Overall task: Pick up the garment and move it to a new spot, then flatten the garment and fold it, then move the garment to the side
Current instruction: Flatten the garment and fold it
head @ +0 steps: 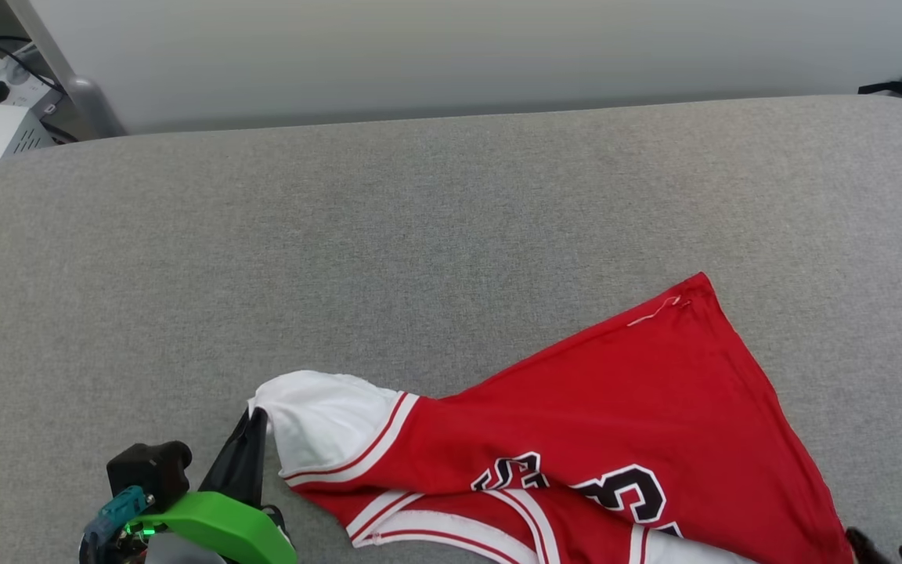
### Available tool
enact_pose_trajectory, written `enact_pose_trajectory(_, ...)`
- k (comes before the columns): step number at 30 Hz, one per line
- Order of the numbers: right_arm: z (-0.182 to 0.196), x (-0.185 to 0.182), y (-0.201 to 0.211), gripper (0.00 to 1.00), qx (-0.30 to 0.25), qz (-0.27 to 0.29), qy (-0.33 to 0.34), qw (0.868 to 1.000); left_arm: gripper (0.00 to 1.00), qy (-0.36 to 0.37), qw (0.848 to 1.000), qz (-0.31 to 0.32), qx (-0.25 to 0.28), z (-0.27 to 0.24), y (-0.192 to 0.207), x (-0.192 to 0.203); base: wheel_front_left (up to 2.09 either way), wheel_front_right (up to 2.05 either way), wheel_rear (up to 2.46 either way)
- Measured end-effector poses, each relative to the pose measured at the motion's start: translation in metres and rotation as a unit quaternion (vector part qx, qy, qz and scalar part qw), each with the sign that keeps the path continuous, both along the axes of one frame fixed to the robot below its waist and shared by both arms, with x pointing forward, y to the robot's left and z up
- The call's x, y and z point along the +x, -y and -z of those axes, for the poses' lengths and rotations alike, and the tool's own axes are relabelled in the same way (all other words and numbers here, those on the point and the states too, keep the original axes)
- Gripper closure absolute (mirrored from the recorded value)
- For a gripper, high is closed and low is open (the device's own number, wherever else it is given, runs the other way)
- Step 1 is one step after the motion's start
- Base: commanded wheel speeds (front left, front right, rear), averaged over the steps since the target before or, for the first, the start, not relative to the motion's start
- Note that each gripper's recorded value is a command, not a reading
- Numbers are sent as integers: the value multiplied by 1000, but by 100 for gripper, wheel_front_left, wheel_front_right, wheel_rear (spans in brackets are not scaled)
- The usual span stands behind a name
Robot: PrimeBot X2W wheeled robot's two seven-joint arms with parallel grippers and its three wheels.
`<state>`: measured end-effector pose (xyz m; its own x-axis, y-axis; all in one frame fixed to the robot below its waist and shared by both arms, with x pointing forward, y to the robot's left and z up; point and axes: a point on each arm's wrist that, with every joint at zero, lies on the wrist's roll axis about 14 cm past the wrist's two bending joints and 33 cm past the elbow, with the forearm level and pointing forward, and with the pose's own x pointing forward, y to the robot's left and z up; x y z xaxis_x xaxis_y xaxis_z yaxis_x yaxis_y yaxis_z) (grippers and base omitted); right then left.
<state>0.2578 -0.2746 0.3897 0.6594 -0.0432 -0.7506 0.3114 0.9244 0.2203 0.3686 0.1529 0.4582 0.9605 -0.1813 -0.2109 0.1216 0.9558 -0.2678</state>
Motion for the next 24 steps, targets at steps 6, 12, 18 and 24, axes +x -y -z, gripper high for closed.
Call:
enact_pose_trajectory(6,-46,68,0,0,-38,-4,162,986,100,-1,1000,-4,-1,0,-1,-2,0,0,0)
enact_pose_trajectory(12,-67,120,-20,0,-47,-45,244,968,100,4,1000,-12,-4,-2,-4,3,0,0,0)
enact_pose_trajectory(18,-60,164,-35,0,-42,-114,202,972,100,10,1000,-10,-12,-1,2,12,0,0,0)
enact_pose_trajectory(24,-27,183,-49,0,-30,-195,61,978,100,17,1000,-4,-15,1,7,22,0,0,0)
